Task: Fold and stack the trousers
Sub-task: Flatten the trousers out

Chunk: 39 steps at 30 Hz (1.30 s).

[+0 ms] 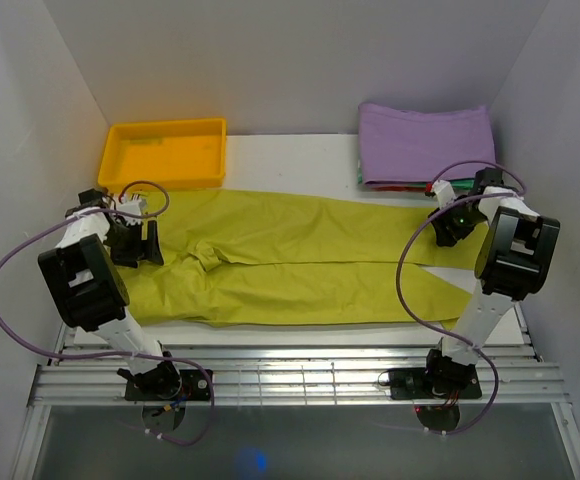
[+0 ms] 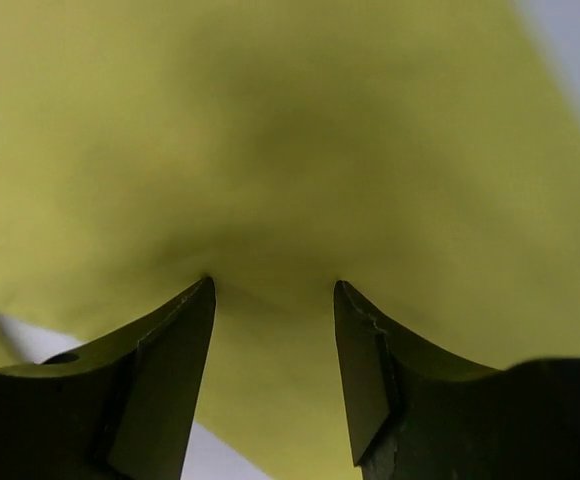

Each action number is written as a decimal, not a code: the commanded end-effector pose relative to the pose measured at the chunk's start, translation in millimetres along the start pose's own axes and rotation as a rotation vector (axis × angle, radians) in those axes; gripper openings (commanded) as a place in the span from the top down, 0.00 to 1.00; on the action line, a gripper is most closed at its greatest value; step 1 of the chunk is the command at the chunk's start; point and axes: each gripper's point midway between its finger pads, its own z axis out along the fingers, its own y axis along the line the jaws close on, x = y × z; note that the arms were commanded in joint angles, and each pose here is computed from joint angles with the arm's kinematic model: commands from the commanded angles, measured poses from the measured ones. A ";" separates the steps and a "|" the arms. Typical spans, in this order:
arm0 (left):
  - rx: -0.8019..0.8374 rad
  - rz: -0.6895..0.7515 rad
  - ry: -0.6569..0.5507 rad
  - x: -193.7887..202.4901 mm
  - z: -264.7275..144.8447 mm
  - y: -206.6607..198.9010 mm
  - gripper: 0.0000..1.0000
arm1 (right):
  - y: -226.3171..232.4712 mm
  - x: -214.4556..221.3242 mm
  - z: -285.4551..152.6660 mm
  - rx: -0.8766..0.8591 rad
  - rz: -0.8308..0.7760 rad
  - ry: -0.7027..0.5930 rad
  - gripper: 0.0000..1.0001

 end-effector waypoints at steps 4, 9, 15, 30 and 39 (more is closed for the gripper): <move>-0.040 -0.037 -0.028 -12.2 9.1 18.9 0.13 | -74.9 -15.9 33.2 0.182 0.106 0.024 0.41; -0.011 -0.098 -0.114 -67.7 9.5 29.7 0.14 | -106.5 -64.1 0.7 0.238 0.103 -0.083 0.35; 0.017 -0.113 -0.186 -102.1 -9.5 26.6 0.12 | -59.3 -94.8 -74.1 0.156 0.048 -0.153 0.24; -0.048 -0.011 -0.195 -43.3 -39.6 2.4 0.07 | 111.9 86.0 -88.6 -0.147 0.010 0.245 0.17; -0.023 0.004 -0.185 -38.5 -37.6 -3.5 0.07 | 84.1 139.1 -150.9 -0.138 -0.007 0.205 0.10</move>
